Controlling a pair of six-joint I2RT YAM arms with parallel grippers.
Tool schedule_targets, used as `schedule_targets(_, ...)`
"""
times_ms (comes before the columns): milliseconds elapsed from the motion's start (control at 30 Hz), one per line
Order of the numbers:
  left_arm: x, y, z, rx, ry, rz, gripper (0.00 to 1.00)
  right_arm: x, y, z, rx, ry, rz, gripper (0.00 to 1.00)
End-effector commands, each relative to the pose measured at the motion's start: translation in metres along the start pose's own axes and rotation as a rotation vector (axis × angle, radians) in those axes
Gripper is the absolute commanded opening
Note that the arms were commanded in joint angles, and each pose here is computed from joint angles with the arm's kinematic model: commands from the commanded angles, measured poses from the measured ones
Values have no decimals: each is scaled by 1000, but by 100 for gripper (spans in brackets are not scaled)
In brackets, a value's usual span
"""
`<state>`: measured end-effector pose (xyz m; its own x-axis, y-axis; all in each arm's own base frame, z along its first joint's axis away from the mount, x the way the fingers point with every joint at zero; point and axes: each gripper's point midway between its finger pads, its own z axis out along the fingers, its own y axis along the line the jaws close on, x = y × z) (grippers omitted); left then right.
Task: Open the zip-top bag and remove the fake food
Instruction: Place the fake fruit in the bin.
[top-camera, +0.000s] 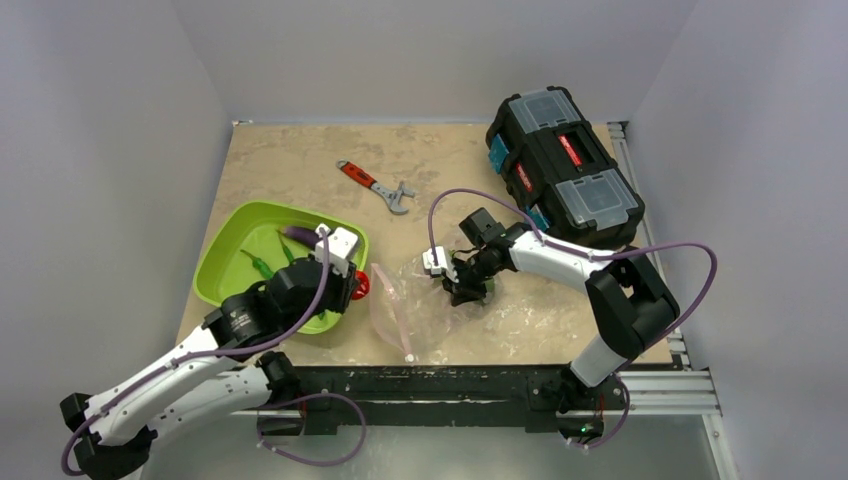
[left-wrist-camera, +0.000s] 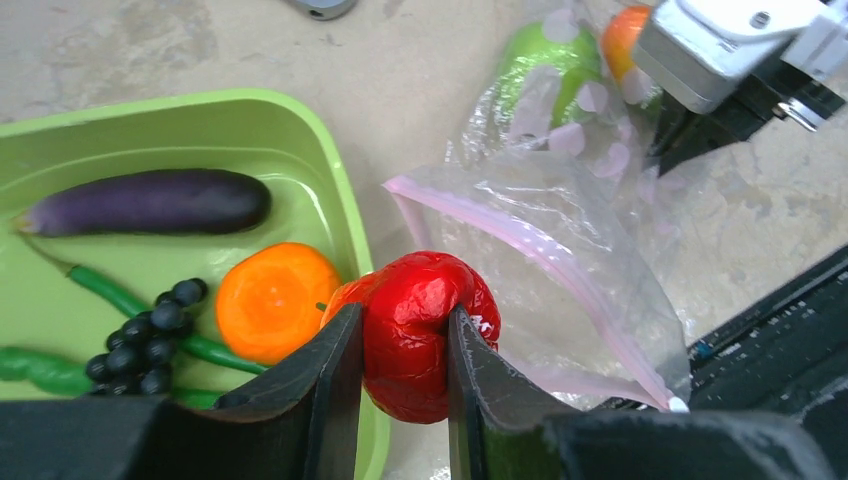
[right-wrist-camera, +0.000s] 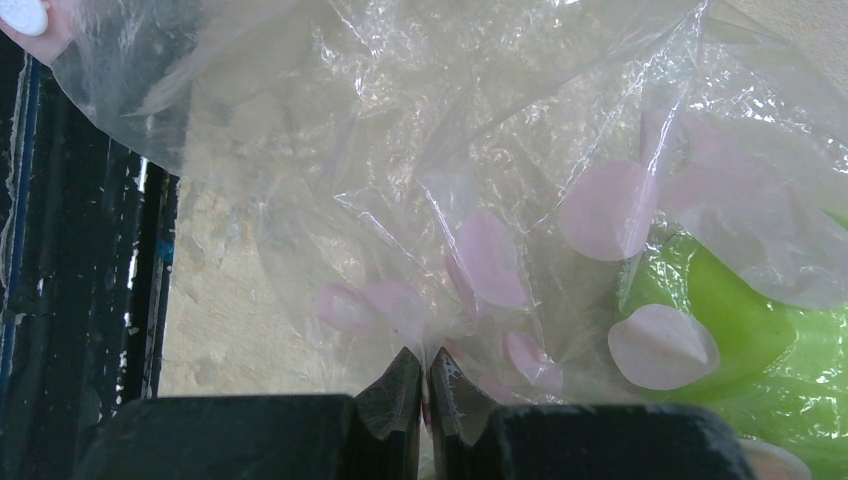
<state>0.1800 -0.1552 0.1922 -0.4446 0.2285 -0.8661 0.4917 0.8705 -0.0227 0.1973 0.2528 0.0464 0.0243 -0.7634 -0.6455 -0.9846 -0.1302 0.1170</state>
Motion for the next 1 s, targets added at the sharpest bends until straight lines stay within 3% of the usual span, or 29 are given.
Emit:
schedule_targets(0,-13,29,-7,-165,-3,-26,0,-16,-5,-9,25,-49,-35,5)
schedule_targets(567,28,108,0,-573,66,-305,0,-14,-5,-9,25,-42,-35,5)
schedule_targets(967,59,119,0,-719,123,-427,0,-13,-5,-9,25,-38,-38,6)
